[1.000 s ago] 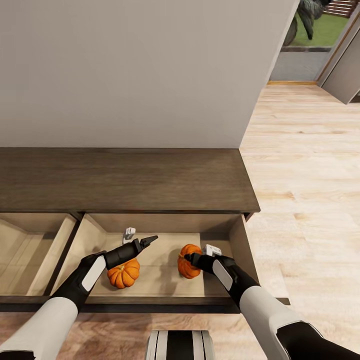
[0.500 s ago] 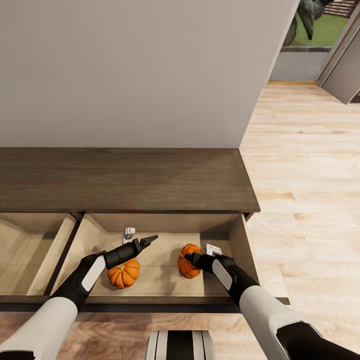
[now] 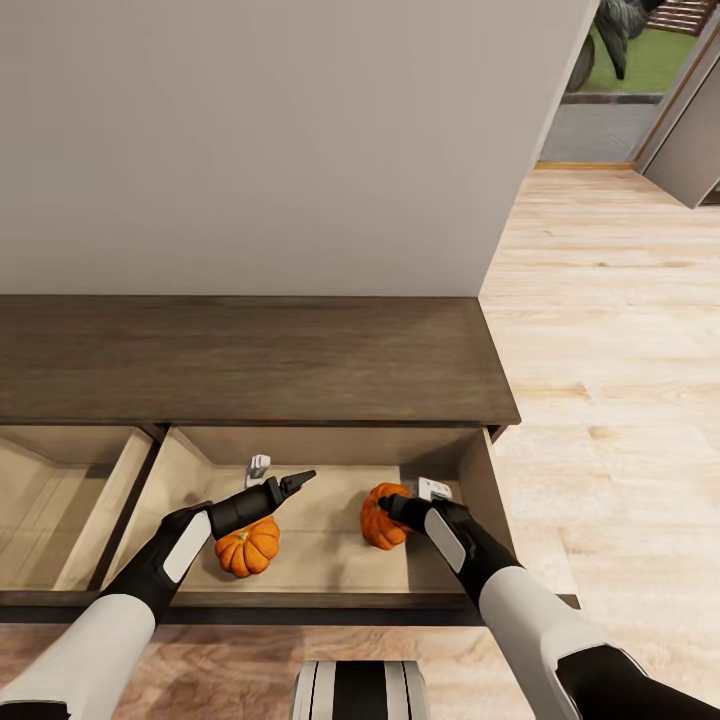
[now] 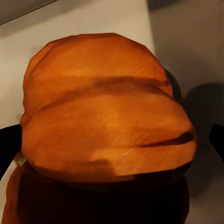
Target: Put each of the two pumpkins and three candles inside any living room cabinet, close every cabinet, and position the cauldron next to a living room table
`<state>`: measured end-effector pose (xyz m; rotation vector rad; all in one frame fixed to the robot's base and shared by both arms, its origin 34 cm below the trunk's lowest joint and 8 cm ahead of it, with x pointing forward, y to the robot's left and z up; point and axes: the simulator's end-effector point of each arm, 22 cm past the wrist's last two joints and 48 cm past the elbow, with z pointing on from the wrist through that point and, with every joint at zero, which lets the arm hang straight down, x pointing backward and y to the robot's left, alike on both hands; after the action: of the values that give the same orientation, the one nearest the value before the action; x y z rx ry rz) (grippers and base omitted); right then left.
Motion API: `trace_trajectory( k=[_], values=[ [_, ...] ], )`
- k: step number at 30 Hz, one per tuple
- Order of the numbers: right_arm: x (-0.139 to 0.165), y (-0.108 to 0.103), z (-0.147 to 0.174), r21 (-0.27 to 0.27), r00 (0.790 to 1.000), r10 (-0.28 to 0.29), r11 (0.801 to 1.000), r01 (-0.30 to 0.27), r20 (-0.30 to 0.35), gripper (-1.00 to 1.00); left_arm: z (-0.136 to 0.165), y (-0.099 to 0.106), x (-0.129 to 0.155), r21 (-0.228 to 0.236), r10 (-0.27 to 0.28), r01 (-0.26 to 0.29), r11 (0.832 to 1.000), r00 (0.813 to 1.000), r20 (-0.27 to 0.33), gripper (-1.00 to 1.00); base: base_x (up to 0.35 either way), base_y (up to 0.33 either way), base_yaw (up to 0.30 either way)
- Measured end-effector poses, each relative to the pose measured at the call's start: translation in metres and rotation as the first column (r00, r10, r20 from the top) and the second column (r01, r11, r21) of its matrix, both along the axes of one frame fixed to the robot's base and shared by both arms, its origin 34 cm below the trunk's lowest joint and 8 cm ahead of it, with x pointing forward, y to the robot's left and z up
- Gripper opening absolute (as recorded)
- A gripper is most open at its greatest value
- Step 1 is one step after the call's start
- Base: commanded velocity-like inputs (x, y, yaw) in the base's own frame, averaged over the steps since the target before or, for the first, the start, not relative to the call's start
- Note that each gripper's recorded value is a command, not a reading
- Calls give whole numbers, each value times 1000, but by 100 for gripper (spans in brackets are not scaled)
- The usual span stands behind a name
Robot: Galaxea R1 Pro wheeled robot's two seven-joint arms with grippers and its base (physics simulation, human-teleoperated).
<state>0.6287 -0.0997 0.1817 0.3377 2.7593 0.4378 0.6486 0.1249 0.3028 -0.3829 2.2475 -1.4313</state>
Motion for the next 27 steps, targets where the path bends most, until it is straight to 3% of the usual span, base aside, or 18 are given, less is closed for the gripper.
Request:
trace_trajectory(
  k=[15, 22, 27],
  values=[
    [1, -2, 1, -3, 1000, -5, 1000, 5, 0, 100, 0, -1, 0, -1, 0, 0, 1000, 1000, -1, 100, 0, 0, 0],
    [-10, -6, 3, -15, 1000, -1, 1000, 0, -25, 100, 17, -1, 5, -1, -2, 2, 1000, 1000, 26, 100, 0, 0, 0],
    [-5, -7, 13, -24, 1000, 6, 1000, -6, -7, 100, 29, -1, 9, -1, -2, 2, 1000, 999, 46, 100, 0, 0, 0]
  ],
)
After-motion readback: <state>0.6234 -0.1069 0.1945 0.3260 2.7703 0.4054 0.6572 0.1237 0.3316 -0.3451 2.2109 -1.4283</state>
